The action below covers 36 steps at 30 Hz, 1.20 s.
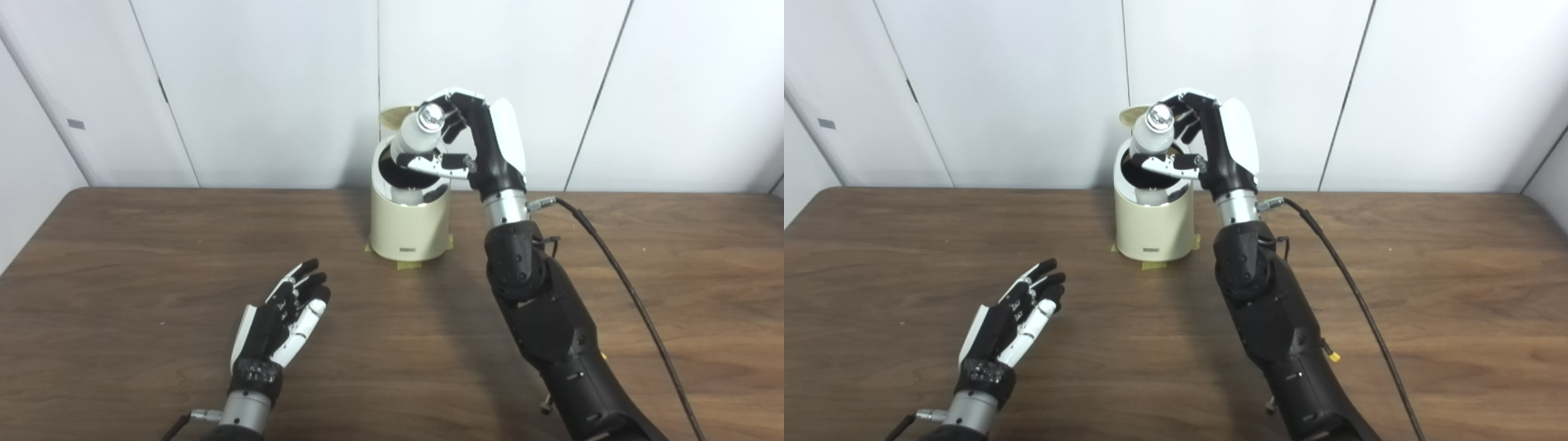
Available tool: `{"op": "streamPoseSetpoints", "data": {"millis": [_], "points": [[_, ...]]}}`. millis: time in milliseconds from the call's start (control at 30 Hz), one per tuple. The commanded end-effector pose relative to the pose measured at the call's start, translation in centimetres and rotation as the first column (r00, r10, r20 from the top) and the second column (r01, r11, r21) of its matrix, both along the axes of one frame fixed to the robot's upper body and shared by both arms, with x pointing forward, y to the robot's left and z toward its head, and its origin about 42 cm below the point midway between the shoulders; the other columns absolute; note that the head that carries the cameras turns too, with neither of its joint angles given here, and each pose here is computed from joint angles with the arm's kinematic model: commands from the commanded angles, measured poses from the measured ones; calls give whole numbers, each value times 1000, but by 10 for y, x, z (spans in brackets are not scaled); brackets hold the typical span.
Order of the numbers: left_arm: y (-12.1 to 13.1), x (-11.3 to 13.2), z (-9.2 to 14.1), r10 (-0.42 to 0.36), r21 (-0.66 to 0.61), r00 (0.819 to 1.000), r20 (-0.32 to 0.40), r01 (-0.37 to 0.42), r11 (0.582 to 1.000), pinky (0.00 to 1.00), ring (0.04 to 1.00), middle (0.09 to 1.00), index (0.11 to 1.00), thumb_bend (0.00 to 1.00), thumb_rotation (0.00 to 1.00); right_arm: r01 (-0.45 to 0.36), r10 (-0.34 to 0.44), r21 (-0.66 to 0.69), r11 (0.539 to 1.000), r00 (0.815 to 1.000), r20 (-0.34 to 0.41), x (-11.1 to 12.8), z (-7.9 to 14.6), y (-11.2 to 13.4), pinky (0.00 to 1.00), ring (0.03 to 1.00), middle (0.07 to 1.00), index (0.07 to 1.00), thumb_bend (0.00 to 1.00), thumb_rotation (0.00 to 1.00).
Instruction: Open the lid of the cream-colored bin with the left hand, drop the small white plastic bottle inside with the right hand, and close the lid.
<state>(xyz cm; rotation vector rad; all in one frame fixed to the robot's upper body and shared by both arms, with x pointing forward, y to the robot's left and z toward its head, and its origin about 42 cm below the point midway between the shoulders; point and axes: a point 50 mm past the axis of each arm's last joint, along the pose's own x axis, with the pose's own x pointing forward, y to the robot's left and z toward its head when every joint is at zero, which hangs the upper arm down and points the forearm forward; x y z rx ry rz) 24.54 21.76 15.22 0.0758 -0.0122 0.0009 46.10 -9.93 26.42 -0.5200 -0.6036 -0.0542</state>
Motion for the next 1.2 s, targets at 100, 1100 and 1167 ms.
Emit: {"op": "streamPoseSetpoints", "data": {"millis": [100, 1100, 1167], "points": [[-13, -14, -1, 22, -68, 1000, 12, -21, 997, 827, 848, 846, 908, 589, 565, -4, 2, 21, 1000, 995, 102, 5, 24, 7, 341, 422, 495, 497, 501, 0], [-12, -17, 0, 22, -59, 1000, 14, -21, 998, 851, 849, 840, 906, 603, 569, -9, 10, -15, 1000, 998, 68, 7, 15, 10, 326, 417, 502, 509, 499, 0], [-12, -17, 0, 22, -54, 1000, 12, -21, 998, 846, 844, 837, 900, 608, 570, -1, 3, -29, 1000, 999, 51, 6, 14, 10, 320, 415, 509, 524, 497, 0]]}}
